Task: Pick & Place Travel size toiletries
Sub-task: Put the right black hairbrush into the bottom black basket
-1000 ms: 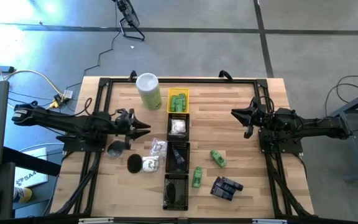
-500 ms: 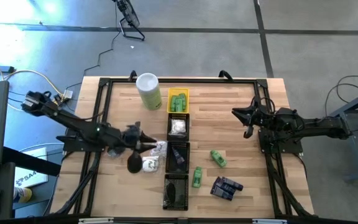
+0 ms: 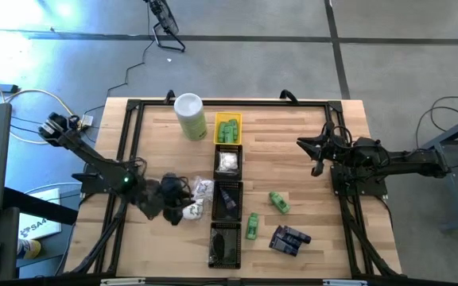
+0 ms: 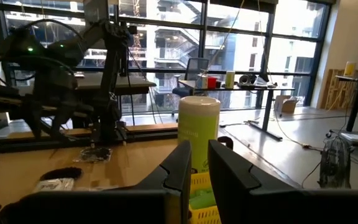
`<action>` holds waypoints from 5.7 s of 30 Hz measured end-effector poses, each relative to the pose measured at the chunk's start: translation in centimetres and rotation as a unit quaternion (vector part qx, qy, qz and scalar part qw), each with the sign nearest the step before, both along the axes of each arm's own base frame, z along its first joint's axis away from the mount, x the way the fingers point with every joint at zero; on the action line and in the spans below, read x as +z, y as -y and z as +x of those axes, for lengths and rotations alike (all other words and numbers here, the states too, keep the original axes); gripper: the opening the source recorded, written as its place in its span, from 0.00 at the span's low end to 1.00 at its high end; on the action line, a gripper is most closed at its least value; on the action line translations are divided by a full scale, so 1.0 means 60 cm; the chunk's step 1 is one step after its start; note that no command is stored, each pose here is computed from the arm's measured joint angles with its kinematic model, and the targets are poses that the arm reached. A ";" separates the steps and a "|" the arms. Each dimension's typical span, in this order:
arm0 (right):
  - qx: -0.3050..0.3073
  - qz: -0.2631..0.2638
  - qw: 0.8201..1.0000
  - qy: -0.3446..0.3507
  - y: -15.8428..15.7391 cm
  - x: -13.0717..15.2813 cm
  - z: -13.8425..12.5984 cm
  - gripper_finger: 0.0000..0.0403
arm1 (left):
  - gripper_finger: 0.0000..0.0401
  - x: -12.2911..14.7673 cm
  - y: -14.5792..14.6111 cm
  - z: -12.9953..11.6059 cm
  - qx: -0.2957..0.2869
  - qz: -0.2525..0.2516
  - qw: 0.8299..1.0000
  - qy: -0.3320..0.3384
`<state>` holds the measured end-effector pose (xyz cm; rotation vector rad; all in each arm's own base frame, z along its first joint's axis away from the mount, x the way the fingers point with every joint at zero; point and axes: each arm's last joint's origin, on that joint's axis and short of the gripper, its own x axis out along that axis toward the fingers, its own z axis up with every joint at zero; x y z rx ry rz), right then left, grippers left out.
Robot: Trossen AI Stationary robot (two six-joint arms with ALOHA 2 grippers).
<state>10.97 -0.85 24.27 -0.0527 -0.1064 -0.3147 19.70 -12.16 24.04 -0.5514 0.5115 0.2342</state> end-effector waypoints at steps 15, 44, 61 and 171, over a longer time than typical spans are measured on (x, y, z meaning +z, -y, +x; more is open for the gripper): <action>-0.003 -0.028 1.000 -0.004 0.000 0.002 0.000 0.11 | 0.27 -0.004 0.082 0.058 0.044 0.002 0.978 -0.205; -0.031 -0.039 0.999 -0.010 0.002 0.001 -0.001 0.11 | 0.27 -0.151 0.222 0.088 0.132 0.088 0.870 -0.466; -0.032 -0.044 0.998 -0.012 0.002 0.001 -0.001 0.11 | 0.27 -0.130 0.222 0.093 0.137 0.110 0.872 -0.457; -0.032 -0.046 0.998 -0.013 0.002 0.001 -0.001 0.11 | 0.00 0.079 0.140 0.033 0.142 0.085 0.948 -0.273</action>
